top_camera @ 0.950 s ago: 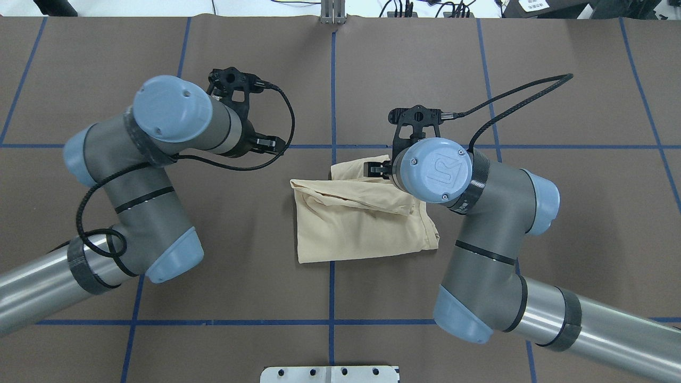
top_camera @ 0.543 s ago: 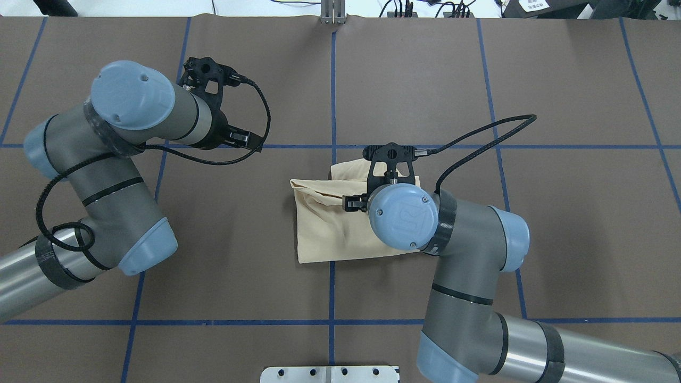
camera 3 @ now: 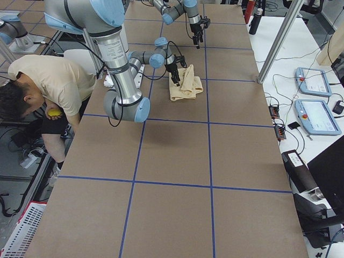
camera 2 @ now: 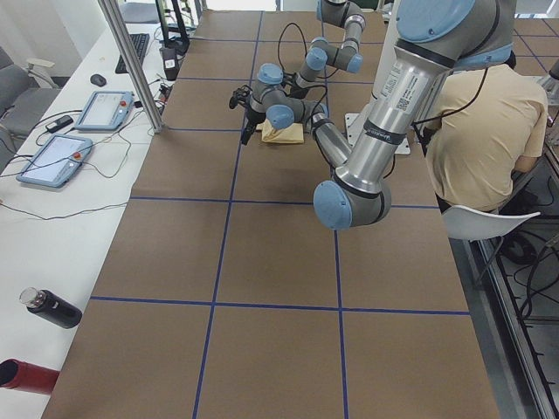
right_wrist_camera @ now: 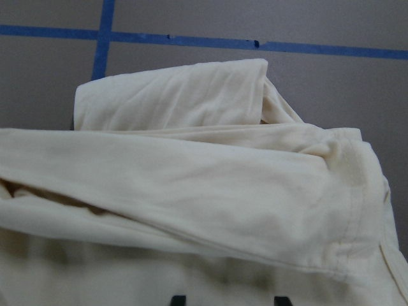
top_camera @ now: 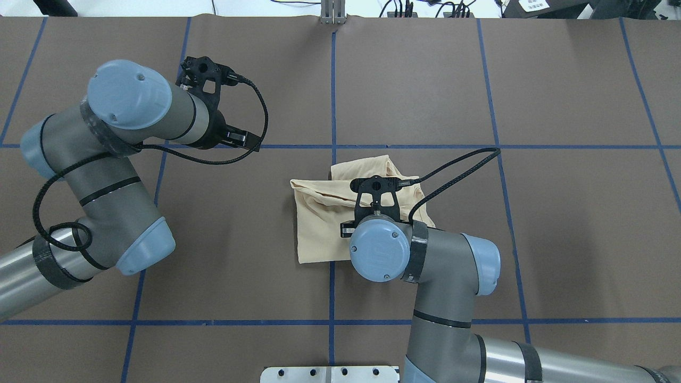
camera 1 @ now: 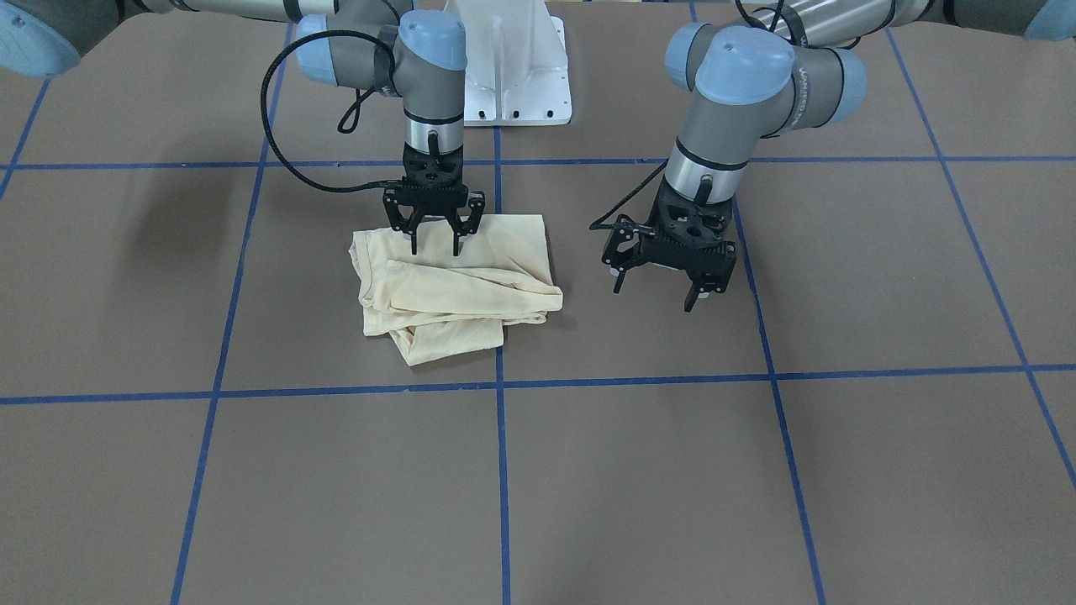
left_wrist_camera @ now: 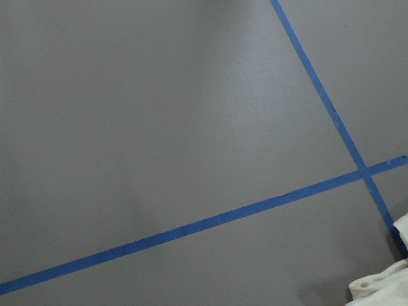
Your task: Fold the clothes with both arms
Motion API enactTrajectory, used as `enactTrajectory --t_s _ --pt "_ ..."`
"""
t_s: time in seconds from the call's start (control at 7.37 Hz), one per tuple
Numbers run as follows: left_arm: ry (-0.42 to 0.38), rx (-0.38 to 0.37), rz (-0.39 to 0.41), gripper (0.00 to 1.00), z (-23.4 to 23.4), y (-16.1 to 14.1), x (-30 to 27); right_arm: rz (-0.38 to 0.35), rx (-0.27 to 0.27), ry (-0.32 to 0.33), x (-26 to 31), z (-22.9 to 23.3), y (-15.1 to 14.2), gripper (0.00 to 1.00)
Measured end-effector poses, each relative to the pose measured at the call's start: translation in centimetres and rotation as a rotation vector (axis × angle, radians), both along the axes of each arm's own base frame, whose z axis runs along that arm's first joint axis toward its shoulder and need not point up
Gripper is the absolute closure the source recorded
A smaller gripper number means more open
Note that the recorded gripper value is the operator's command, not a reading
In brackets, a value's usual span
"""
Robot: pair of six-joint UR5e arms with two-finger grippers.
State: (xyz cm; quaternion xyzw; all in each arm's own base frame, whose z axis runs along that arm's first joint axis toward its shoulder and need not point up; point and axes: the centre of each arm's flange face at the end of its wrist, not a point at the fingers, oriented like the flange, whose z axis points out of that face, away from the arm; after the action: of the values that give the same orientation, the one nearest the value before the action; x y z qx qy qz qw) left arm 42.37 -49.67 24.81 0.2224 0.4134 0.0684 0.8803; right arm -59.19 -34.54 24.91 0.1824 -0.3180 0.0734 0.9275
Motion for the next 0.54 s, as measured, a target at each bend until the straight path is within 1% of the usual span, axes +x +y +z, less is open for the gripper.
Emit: enactTrajectory --t_s 0.41,0.54 --pt "0.000 -0.001 0.001 0.00 0.0 0.0 0.0 0.022 0.007 0.027 -2.1 -0.7 -2.5 0.49" --pt "0.000 -0.002 0.001 0.00 0.0 0.1 0.1 0.030 0.020 0.043 -1.7 -0.8 -4.2 0.49"
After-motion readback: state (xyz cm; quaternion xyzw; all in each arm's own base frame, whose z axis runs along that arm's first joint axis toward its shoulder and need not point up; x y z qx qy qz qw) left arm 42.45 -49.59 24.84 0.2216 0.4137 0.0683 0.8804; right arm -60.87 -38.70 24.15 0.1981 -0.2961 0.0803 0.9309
